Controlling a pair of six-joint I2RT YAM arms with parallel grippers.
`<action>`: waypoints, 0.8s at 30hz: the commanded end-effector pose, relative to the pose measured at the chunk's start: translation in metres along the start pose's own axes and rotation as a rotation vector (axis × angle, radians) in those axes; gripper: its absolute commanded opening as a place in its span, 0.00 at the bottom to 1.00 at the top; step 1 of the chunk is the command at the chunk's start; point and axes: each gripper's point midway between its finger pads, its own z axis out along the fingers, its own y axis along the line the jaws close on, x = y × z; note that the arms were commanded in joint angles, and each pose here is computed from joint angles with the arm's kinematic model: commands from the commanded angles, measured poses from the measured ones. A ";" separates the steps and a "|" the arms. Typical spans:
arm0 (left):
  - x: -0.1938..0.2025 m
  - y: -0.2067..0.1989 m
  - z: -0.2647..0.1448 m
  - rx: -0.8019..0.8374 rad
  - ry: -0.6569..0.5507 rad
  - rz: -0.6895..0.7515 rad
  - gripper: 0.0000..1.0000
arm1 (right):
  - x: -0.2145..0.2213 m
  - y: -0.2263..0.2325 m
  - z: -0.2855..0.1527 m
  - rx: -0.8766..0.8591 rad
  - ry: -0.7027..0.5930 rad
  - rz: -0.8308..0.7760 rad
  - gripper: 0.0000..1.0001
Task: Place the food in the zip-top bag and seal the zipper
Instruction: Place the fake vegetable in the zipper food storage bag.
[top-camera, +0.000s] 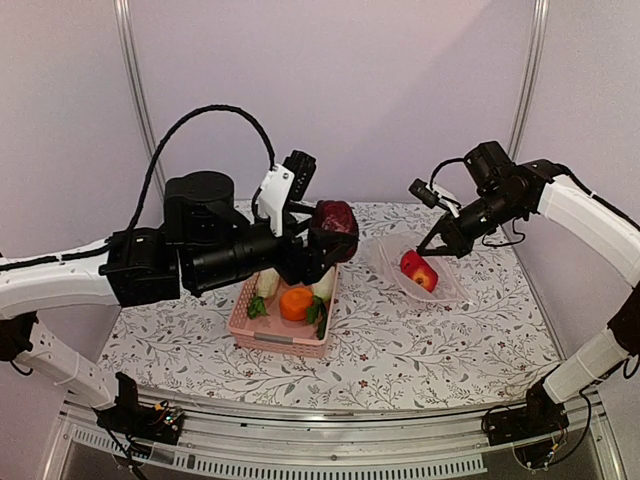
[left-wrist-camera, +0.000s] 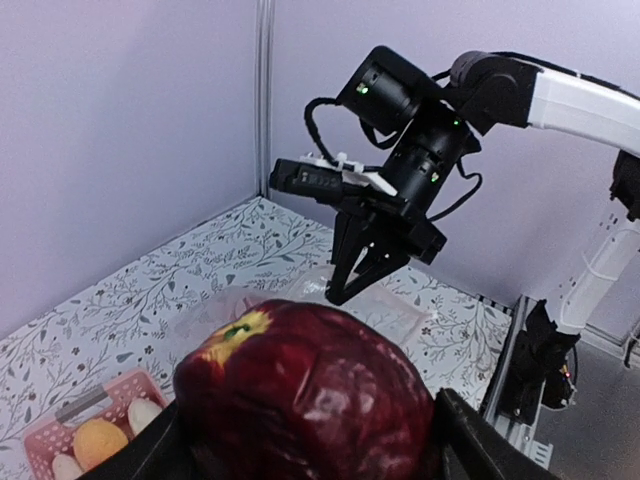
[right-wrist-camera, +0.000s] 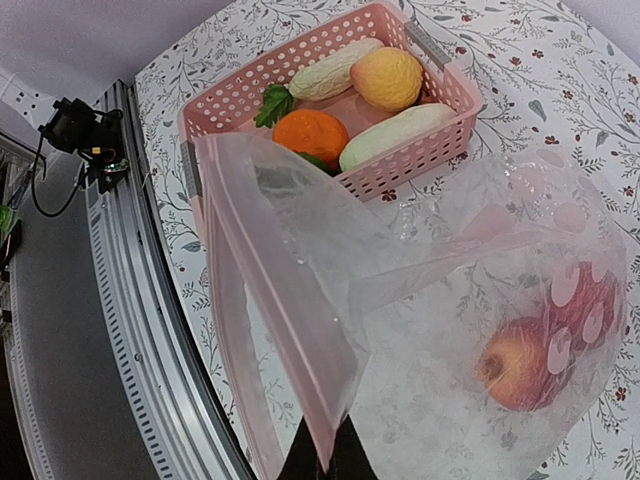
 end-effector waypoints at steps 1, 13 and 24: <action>-0.039 -0.042 0.011 0.137 -0.183 0.087 0.54 | -0.003 0.016 -0.007 -0.051 -0.005 -0.014 0.00; -0.008 -0.072 0.087 0.117 -0.146 0.230 0.52 | -0.011 0.029 -0.017 -0.098 -0.010 0.002 0.00; 0.009 -0.037 0.117 -0.132 -0.235 0.220 0.55 | -0.019 0.037 -0.021 -0.141 -0.030 0.019 0.00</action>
